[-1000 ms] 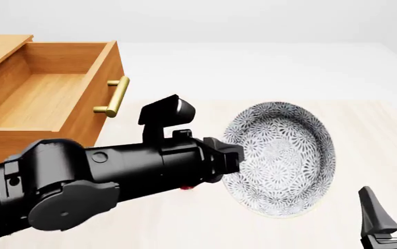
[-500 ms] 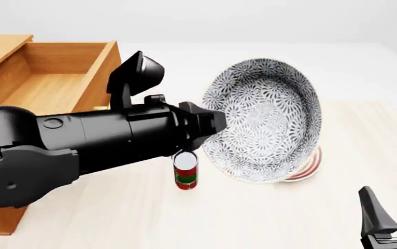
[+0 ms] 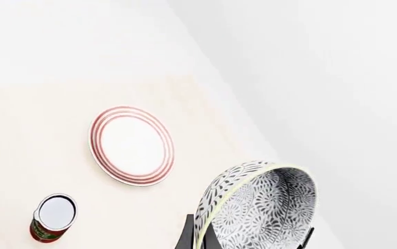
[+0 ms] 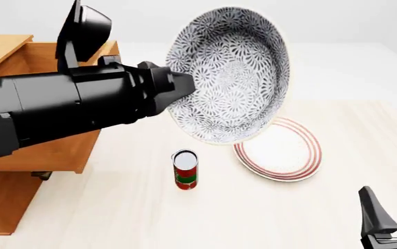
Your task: Put the bowl in the top drawer of the cabinet.
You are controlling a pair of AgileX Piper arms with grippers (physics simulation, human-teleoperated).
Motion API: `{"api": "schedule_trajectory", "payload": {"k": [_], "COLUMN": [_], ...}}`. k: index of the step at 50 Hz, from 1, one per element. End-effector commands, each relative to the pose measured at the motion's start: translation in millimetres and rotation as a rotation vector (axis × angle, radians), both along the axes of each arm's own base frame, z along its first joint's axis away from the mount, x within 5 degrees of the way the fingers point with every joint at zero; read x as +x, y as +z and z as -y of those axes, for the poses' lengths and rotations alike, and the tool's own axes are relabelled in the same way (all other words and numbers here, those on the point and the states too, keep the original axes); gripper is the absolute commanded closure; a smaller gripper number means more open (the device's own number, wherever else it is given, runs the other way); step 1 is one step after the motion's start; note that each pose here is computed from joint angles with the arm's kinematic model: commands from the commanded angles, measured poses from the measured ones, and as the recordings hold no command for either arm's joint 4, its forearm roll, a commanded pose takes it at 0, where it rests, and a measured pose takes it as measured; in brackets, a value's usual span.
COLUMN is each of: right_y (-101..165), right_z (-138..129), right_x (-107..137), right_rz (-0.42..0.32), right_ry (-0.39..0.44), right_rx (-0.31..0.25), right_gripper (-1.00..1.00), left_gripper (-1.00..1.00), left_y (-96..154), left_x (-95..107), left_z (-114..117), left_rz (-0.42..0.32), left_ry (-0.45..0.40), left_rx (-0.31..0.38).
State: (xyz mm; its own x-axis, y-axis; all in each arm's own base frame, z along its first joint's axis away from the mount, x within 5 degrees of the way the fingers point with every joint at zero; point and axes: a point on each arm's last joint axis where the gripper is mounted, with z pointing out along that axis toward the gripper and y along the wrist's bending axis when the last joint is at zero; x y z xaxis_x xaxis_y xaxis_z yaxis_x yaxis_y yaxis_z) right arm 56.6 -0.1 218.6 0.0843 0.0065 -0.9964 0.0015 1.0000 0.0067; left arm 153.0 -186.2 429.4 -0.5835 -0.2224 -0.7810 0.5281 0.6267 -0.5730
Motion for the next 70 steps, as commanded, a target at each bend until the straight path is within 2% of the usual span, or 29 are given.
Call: {"api": "schedule_trajectory", "payload": {"k": [1, 12, 27, 53, 70], "right_y": [0.0, 0.0, 0.0, 0.0, 0.0], "right_z": [0.0, 0.0, 0.0, 0.0, 0.0], "right_x": [0.0, 0.0, 0.0, 0.0, 0.0], "right_rz": [0.0, 0.0, 0.0, 0.0, 0.0], "right_ry": [0.0, 0.0, 0.0, 0.0, 0.0], "right_rx": [0.0, 0.0, 0.0, 0.0, 0.0], "right_gripper": [-1.0, -1.0, -1.0, -1.0, -1.0], "left_gripper": [1.0, 1.0, 1.0, 1.0, 1.0], "left_y": [23.4, 34.1, 34.0, 45.5, 53.3], "left_x": [-2.0, -1.9, -0.9, -4.8, -4.1], "left_z": [-22.7, -44.0, -60.9, -101.9, -118.6], "left_rz": [0.039, 0.066, 0.073, 0.091, 0.099], "left_ry": [0.053, 0.12, 0.186, 0.359, 0.452], "left_rx": [-0.03, -0.039, -0.039, -0.053, -0.064]}}
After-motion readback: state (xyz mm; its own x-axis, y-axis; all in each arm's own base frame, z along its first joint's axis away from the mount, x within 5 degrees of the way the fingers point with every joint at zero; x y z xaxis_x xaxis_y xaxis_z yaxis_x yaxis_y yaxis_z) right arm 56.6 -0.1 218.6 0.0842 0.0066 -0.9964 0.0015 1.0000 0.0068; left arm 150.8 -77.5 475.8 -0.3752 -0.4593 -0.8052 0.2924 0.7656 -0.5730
